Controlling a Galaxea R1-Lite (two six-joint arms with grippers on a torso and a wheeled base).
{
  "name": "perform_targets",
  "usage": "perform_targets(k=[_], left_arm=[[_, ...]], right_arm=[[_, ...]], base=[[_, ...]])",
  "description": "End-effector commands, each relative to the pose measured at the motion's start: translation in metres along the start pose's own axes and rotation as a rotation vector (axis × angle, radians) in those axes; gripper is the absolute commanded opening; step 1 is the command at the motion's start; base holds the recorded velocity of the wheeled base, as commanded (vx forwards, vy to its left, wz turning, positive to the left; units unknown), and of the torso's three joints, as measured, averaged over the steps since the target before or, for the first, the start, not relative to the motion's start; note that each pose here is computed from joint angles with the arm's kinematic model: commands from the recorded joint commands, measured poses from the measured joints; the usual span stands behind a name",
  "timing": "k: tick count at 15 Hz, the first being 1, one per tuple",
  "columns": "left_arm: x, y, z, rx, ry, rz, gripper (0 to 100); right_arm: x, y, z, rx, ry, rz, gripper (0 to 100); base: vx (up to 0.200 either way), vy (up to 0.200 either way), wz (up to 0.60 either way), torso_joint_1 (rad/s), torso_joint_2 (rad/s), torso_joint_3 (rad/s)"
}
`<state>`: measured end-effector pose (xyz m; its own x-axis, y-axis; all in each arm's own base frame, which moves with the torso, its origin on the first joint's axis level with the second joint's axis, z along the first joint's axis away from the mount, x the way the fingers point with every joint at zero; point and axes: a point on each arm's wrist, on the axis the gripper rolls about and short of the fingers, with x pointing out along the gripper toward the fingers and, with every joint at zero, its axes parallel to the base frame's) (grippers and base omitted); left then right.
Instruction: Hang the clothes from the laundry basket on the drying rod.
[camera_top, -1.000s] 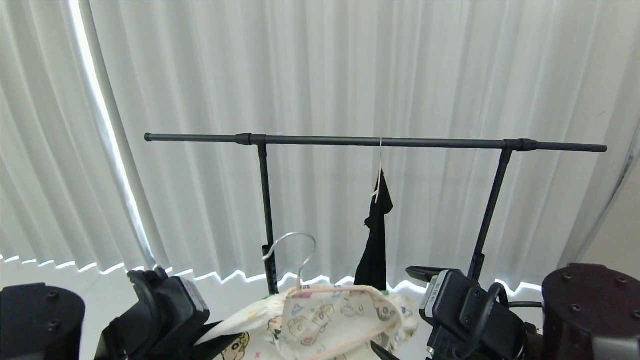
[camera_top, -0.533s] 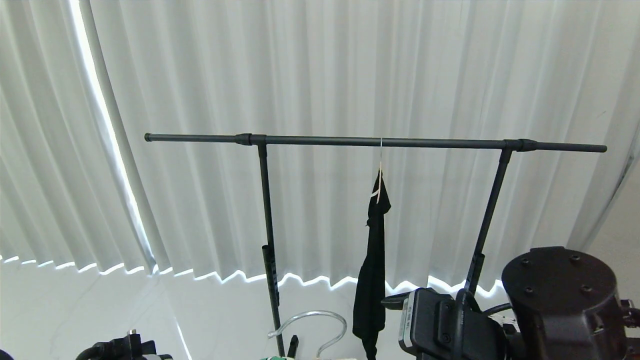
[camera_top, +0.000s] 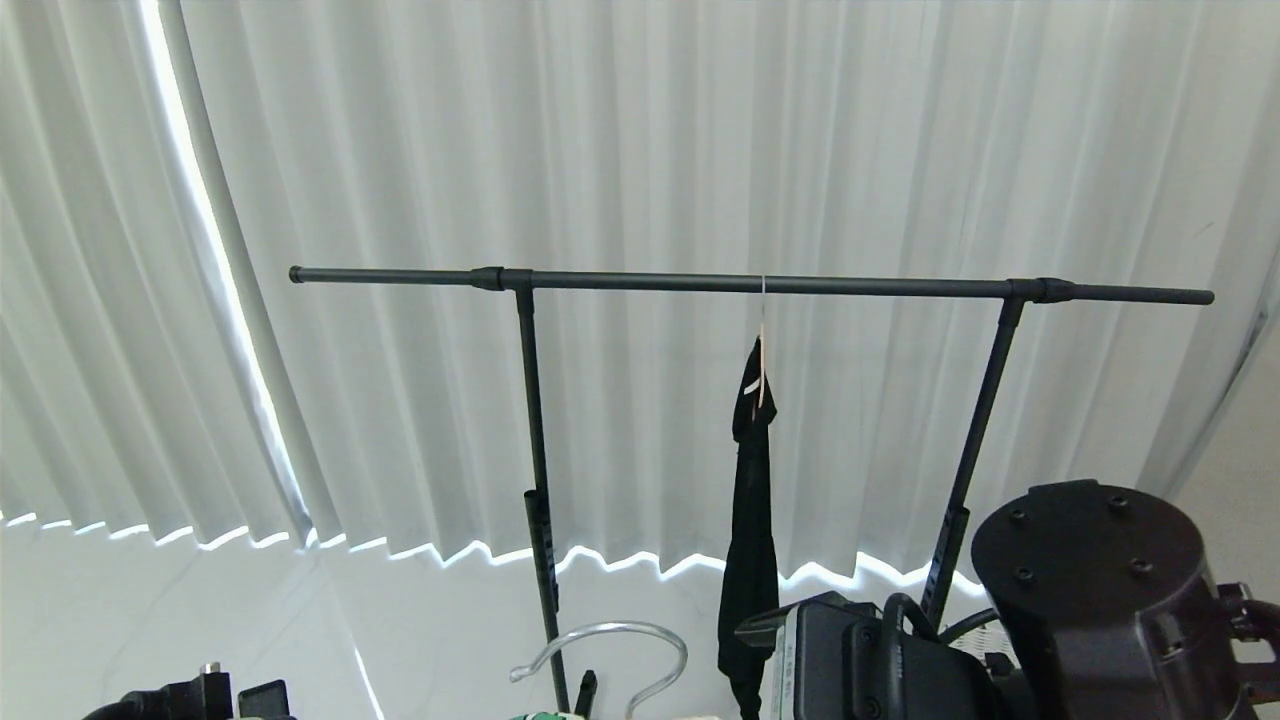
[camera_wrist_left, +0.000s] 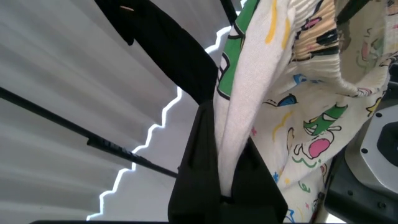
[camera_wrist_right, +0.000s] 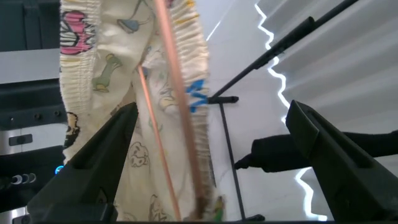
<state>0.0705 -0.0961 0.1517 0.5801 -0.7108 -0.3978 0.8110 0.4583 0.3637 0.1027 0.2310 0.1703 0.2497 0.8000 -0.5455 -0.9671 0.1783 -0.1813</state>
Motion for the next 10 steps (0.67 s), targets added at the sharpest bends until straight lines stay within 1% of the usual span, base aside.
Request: perform_targets(k=[1,3,4,10], left_arm=[[-0.0014,0.0007,0.0016,-0.001,-0.011,0.005,0],[-0.0017,0.0009,0.0021,-0.001,-0.014,0.006,0],[-0.0017,0.0009,0.0021,-0.001,-0.014,0.006,0],[-0.0052,0.0018,0.0036,-0.006,-0.034,0.014,0]], right_arm=[[0.0025,0.0027,-0.0004,-0.005,0.006,0.012,100],[0.0021,0.0030,-0.0002,-0.006,0.005,0.011,100],[0.0021,0.0030,-0.0002,-0.006,0.005,0.011,0],[0.0021,0.0021,-0.0004,-0.006,0.005,-0.001,0]], base=[[0.000,0.000,0.00,0.000,0.00,0.000],[0.000,0.000,0.00,0.000,0.00,0.000],[0.000,0.000,0.00,0.000,0.00,0.000],[0.000,0.000,0.00,0.000,0.00,0.000]])
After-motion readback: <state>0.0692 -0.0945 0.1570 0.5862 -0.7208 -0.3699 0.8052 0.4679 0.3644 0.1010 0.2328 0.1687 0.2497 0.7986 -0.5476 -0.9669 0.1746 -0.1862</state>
